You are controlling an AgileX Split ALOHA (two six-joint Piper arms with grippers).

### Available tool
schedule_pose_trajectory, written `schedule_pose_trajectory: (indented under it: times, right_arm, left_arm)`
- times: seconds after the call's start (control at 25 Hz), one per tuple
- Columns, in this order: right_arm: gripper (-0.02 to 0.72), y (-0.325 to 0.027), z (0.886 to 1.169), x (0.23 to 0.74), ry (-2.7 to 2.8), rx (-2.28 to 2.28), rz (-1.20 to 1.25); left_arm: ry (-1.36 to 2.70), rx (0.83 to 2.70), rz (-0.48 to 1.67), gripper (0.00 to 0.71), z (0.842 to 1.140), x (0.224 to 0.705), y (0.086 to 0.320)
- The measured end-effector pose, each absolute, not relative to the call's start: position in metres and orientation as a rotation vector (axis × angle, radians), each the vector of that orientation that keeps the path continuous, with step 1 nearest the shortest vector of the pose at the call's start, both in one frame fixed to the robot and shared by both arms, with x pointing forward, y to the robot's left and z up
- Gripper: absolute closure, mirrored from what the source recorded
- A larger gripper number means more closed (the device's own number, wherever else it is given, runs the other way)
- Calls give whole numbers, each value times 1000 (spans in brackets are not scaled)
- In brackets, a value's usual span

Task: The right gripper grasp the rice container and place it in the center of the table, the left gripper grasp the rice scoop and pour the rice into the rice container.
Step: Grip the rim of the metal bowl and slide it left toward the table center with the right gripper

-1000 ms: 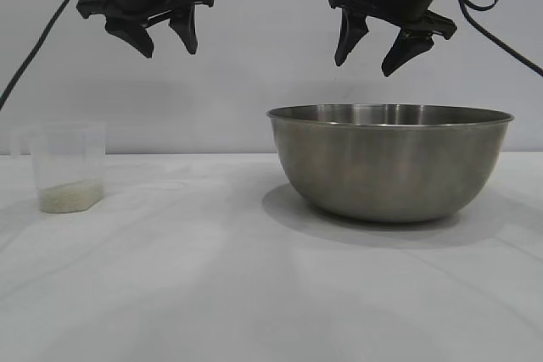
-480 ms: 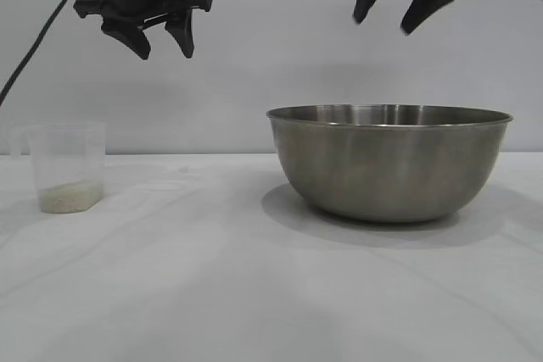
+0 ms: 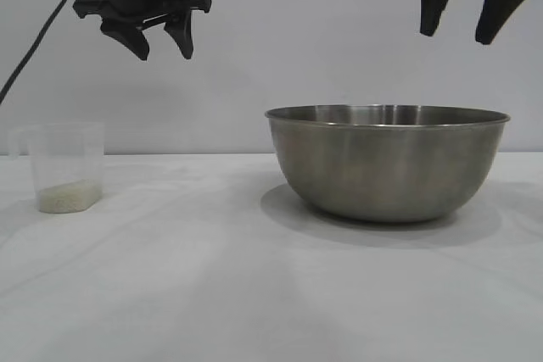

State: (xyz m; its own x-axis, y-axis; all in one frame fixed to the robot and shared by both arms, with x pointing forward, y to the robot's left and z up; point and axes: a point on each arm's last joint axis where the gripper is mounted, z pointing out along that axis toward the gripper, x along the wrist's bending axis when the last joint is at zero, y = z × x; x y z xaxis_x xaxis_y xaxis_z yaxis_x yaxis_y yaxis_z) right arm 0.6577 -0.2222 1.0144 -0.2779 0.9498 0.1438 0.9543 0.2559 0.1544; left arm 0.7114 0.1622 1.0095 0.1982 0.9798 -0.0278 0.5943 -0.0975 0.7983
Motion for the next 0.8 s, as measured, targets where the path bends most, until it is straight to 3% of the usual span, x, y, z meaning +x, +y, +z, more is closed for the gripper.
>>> schedule_pose_trajectory:
  times: [0.44, 0.64, 0.8]
  right_arm:
    - [232, -222, 961, 656, -2395, -1846, -180]
    - [426, -220, 942, 663, -2375, -1863, -210]
    - [643, -219, 935, 665, -2358, -1877, -214]
  left_arm:
    - [1479, 1783, 706, 251, 1009, 711, 162]
    - [1475, 1786, 711, 251, 1010, 711, 162]
    - [1475, 1787, 710, 251, 1010, 711, 162]
